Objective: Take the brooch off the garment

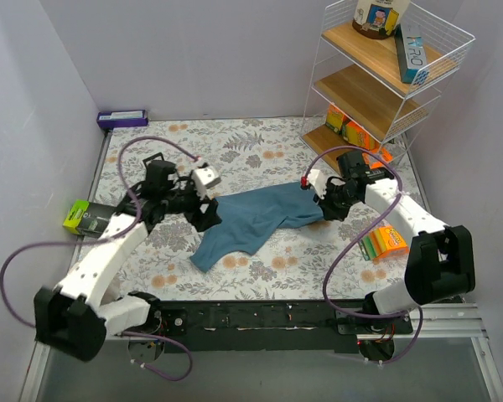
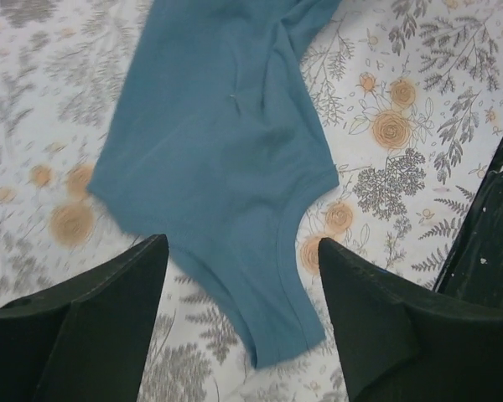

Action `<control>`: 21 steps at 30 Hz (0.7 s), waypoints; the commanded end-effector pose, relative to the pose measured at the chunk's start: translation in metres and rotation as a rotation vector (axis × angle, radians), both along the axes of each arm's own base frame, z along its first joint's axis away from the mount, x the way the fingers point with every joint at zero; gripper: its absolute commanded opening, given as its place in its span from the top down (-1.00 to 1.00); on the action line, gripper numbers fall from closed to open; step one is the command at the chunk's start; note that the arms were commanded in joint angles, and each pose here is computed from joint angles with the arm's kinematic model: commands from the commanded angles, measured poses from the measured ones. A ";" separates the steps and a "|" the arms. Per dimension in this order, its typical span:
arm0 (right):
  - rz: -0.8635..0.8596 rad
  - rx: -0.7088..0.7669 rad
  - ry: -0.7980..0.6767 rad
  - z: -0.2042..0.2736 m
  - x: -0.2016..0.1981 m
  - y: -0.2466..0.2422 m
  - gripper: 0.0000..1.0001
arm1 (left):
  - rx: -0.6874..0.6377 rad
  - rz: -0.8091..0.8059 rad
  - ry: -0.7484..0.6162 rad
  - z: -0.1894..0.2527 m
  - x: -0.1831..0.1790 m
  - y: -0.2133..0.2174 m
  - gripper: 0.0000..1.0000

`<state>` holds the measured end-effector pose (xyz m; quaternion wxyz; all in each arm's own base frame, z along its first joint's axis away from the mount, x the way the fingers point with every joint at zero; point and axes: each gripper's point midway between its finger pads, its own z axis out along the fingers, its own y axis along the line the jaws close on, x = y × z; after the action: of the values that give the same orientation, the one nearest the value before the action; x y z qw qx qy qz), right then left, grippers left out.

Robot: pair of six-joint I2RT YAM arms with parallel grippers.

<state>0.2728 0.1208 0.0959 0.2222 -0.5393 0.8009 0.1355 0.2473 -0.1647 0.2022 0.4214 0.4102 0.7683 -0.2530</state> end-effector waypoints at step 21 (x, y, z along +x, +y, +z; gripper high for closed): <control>-0.115 0.208 0.091 0.001 0.078 0.058 0.97 | 0.123 -0.464 0.117 -0.120 -0.013 -0.138 0.13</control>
<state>0.3362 0.1660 0.0885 0.2327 -0.4671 0.8274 0.2075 0.2357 -0.2908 0.0634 0.2742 0.5633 0.7198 -0.2988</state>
